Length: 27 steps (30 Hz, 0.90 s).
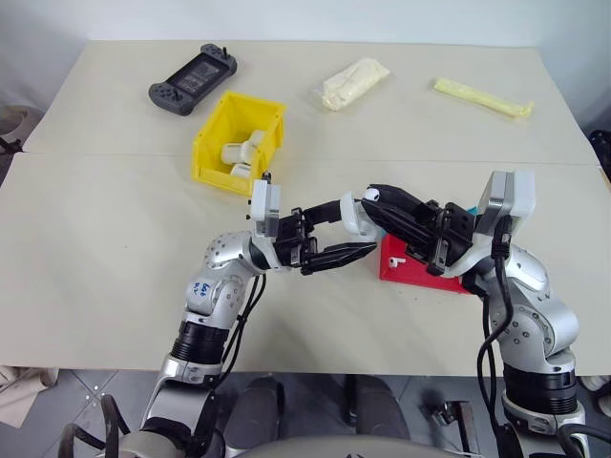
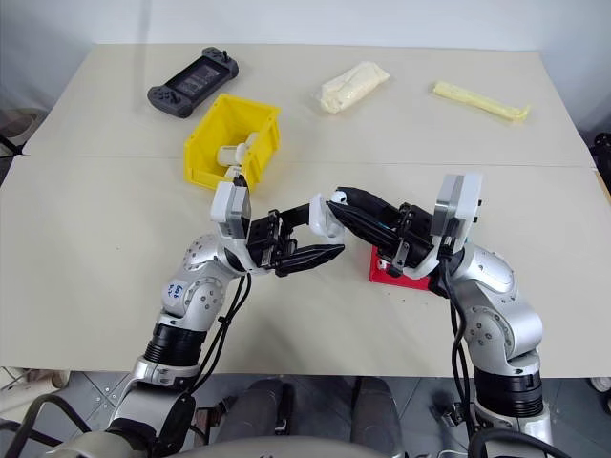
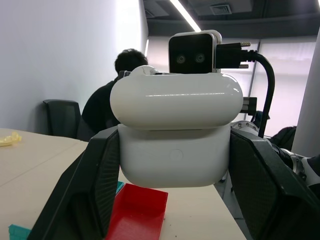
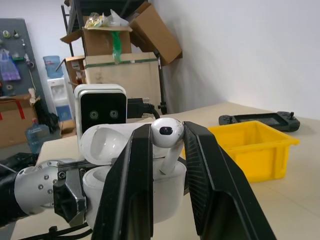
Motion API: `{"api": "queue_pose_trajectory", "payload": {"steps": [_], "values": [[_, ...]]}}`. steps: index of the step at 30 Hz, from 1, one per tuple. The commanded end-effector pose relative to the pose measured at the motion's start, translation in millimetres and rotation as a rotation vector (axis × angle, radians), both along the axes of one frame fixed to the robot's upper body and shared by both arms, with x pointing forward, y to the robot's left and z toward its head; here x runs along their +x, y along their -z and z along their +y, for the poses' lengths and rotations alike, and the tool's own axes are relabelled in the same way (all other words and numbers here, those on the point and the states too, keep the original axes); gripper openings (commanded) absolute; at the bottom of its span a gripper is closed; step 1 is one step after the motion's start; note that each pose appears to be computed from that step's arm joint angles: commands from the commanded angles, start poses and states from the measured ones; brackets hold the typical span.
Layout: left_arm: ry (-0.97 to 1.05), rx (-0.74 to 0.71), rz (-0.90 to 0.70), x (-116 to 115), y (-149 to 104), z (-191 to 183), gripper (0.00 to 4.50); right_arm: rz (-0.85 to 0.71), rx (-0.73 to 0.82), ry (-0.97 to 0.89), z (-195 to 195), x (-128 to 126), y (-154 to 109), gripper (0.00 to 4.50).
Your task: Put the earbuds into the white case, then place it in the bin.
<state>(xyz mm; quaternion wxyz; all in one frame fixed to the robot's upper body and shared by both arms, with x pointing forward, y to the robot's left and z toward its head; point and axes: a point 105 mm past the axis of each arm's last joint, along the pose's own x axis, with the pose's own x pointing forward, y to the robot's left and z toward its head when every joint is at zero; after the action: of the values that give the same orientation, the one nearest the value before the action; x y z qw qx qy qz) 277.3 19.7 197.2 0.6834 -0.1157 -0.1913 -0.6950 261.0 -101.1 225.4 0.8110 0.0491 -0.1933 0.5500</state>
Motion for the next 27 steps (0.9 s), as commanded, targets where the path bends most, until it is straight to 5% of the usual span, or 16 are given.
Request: {"api": "queue_pose_trajectory", "payload": {"steps": [1,27], "values": [[0.005,-0.086,-0.101,-5.1,-28.7,-0.6,2.80,0.005,-0.122,-0.049,9.2,-3.8,19.6,0.51],[0.025,-0.077,-0.115,-8.1,-32.2,3.7,2.80,-0.045,-0.231,-0.109,-2.1,-21.9,19.0,0.51]]}}
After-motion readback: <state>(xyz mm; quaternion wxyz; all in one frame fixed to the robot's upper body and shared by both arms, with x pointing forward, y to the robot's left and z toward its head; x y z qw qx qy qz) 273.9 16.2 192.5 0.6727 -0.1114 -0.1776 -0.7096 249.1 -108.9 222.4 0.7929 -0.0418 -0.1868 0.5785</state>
